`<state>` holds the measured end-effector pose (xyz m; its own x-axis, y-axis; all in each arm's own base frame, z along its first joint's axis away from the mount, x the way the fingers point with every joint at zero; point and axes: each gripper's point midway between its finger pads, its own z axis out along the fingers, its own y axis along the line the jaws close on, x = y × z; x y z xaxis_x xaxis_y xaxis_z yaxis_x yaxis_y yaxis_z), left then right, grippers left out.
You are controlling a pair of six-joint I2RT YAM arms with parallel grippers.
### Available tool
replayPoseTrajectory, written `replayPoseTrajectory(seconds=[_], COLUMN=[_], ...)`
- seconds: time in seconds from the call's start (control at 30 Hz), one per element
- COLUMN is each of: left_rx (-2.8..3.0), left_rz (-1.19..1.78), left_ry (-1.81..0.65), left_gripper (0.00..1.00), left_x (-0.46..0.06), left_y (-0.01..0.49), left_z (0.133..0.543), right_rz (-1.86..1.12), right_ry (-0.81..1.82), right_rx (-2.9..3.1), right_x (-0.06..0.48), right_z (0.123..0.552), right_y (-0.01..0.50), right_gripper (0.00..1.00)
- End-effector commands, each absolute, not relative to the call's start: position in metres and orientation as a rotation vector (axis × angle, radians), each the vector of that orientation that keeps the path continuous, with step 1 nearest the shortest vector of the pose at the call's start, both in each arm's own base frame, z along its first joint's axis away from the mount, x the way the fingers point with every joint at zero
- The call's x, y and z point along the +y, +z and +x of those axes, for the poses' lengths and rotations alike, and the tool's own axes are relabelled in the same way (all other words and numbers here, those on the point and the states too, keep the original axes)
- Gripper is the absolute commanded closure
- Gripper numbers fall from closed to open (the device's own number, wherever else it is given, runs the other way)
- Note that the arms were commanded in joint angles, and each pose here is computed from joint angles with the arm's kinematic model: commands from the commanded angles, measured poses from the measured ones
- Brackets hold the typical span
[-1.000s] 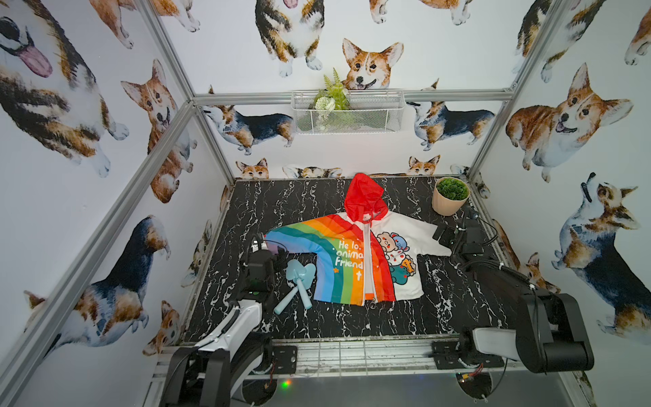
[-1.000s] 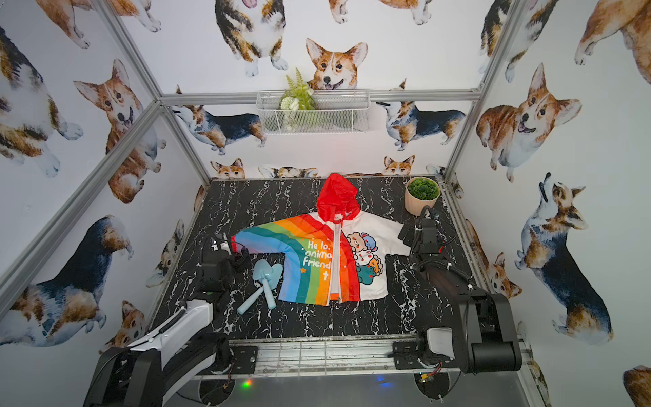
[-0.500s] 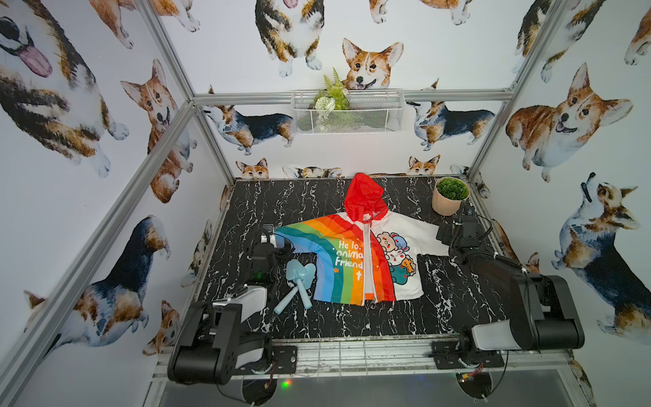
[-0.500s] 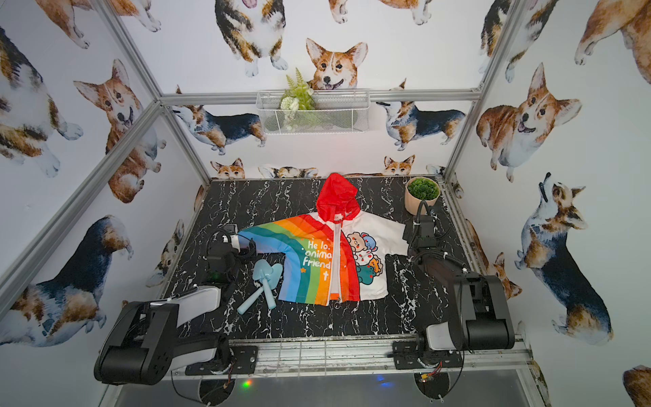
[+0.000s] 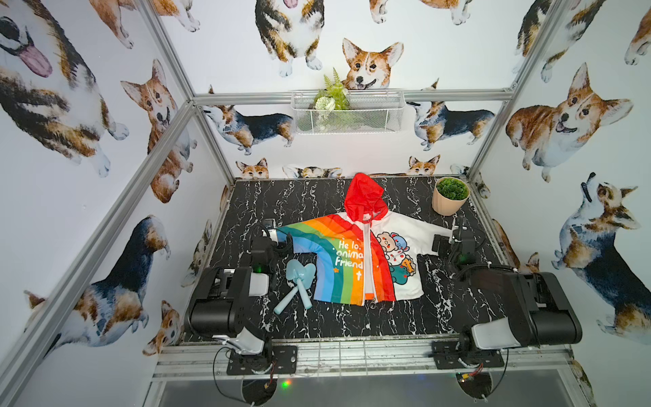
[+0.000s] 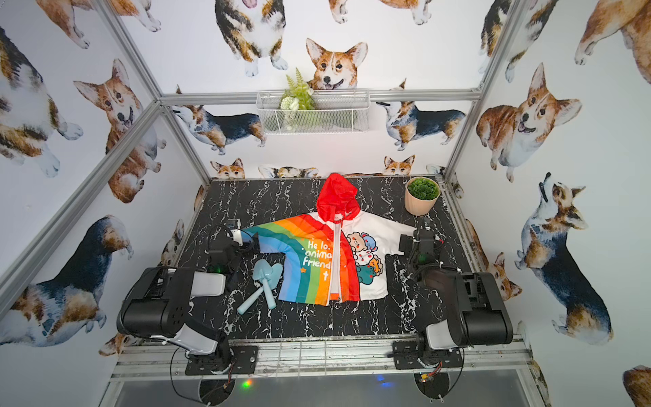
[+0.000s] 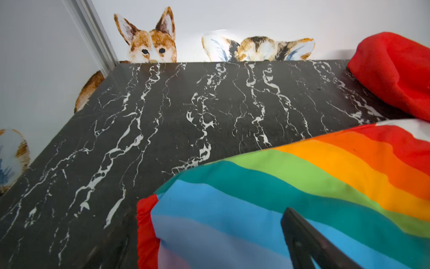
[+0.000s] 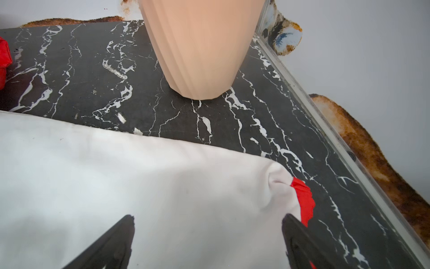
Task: Unzip the jacket
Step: Reset both arms
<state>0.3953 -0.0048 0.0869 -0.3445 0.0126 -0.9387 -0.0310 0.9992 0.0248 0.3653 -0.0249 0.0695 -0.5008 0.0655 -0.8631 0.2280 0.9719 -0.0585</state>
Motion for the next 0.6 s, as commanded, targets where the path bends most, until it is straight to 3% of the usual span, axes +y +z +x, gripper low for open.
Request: replayPoseTrajectory(seconds=[0.0,0.17,0.57], left_rx=[1.909,1.907,1.910], left_rz=[-0.039,-0.041,-0.041], left_ry=[0.098,0.097,0.097], left_gripper=[0.00,0.00,0.00], left_x=[0.000,-0.001,0.000], left_y=[0.090,0.091,0.090], left_z=[0.397,0.397,0.397], right_rz=[0.189,0.047,0.081], right_ry=[-0.164,-0.049,-0.057], right_rx=[1.944,1.866,1.954], right_x=[-0.021,0.003,-0.003], right_z=[0.378,0.368,0.375], right_y=[0.100,0.095,0.089], right_gripper=[0.01,0.01,0.00])
